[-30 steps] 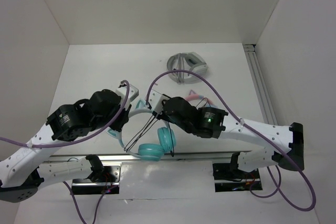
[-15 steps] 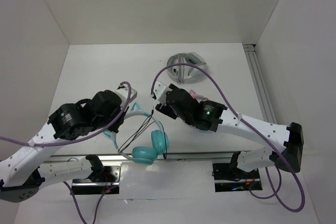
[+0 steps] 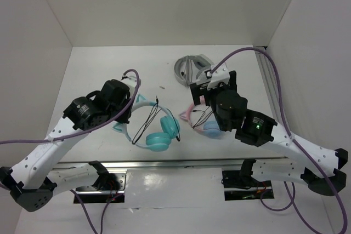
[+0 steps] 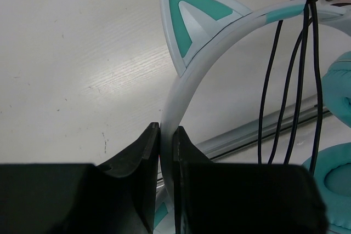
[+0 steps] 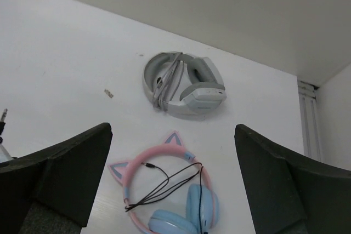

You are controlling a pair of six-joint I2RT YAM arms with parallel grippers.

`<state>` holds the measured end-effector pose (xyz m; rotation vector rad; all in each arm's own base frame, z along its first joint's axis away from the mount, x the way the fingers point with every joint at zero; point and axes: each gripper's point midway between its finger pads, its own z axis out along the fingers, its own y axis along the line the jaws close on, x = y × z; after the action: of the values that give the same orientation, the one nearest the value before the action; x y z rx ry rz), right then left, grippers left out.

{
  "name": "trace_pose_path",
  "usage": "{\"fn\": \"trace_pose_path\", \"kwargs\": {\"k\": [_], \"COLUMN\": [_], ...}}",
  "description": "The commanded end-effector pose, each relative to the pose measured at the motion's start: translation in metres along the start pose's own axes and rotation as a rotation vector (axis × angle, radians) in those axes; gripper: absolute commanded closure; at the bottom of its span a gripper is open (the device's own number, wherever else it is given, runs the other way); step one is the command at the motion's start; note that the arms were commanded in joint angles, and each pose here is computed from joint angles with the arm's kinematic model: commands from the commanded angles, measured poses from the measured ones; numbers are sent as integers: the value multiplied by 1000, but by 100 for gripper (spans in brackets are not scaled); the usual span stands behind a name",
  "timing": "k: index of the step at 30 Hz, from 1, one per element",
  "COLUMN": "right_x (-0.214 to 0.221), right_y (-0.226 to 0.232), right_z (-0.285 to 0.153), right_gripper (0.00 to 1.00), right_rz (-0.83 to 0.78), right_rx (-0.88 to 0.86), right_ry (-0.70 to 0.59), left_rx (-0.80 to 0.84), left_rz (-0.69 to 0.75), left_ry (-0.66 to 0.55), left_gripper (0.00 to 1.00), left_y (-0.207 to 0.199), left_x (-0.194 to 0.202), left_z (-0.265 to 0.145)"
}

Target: Wrap the headphones

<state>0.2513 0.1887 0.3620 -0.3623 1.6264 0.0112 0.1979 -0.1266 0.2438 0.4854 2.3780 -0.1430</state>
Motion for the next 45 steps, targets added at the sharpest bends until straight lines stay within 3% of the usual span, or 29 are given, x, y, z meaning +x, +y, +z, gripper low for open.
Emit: {"fn": "trace_pose_path", "kwargs": {"k": [1,15,25,31,40,45], "right_x": [-13,-13,-29,-27,-17,-8], "right_y": [-22,-28,-61,-66,-49,-42], "right_z": [-3,-25,-48,-53,-45,-41], "right_gripper": [0,0,0,0,0,0], "right_rz": [170,308,404,398,380,358], "right_rx": [134,66,111,112,69,61], "right_ry": [-8,34,17,22,28,47], "left_rx": [50,-93,-64,-87,-211,-224], "left_rz": [-97,-432,-413,-439,-535,-579], "left_ry": [-95,-208,-159,-180,-192,-172], "left_gripper": [100,100,100,100,100,100], "left_y": [-9,20,-2,18,73,88], "left_x": [-31,-66,-106,-123,-99,-77], "left_z": [10,56,115,123,153,196]}}
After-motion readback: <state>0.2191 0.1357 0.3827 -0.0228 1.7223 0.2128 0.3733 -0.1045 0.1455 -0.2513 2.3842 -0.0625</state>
